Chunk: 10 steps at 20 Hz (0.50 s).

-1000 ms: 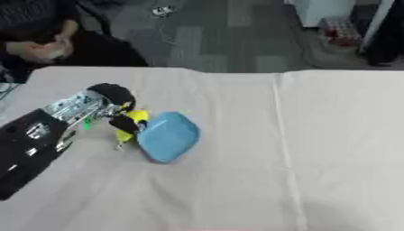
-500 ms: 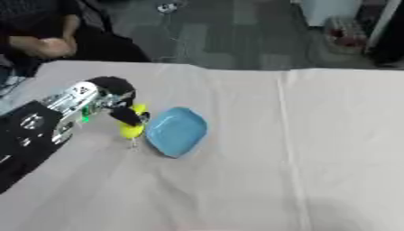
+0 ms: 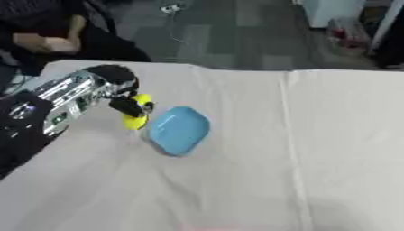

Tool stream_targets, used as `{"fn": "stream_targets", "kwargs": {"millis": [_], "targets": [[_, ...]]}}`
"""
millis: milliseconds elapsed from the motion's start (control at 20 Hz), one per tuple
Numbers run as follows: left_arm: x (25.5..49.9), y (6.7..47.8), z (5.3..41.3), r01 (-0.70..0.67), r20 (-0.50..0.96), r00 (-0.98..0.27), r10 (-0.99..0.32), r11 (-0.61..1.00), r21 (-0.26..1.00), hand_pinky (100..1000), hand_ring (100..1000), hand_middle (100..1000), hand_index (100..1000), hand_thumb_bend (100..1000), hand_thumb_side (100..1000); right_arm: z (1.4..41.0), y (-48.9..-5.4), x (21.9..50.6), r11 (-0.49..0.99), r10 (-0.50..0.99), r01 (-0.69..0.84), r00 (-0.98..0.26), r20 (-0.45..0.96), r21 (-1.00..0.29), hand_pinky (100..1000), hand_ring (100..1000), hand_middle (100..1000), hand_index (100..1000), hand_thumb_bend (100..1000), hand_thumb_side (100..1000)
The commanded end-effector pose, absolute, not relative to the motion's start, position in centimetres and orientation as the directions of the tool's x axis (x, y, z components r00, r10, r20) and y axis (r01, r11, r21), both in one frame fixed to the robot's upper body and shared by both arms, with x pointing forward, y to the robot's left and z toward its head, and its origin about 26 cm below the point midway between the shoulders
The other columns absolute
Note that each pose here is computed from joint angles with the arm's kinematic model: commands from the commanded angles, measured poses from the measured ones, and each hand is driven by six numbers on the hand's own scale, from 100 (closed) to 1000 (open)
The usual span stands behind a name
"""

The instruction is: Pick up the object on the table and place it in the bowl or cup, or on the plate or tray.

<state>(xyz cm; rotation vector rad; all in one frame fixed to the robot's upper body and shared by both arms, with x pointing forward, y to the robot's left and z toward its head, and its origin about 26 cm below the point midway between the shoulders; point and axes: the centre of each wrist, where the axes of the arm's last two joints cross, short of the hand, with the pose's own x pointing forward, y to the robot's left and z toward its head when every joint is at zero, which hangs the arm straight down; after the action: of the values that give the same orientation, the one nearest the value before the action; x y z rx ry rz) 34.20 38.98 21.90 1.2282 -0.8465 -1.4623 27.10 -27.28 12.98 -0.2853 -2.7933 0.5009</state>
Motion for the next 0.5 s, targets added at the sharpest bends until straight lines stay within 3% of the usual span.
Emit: {"fn": "stream_targets", "kwargs": {"millis": [50,500], "targets": [[34.1,38.8,24.0,0.194,-0.282,0.005,-0.959,-0.276,0.942,100,100,101,402,100,790,13.8,-27.6,27.1,0.913,0.242,0.145,-0.946,0.218,-0.381,149,414,463,138,100,981],[34.7,37.4,23.7,0.191,-0.224,-0.052,-0.973,-0.229,0.954,100,100,101,404,100,790,15.1,-28.2,27.6,0.922,0.206,0.121,-0.958,0.201,-0.368,151,413,465,151,100,975]]}}
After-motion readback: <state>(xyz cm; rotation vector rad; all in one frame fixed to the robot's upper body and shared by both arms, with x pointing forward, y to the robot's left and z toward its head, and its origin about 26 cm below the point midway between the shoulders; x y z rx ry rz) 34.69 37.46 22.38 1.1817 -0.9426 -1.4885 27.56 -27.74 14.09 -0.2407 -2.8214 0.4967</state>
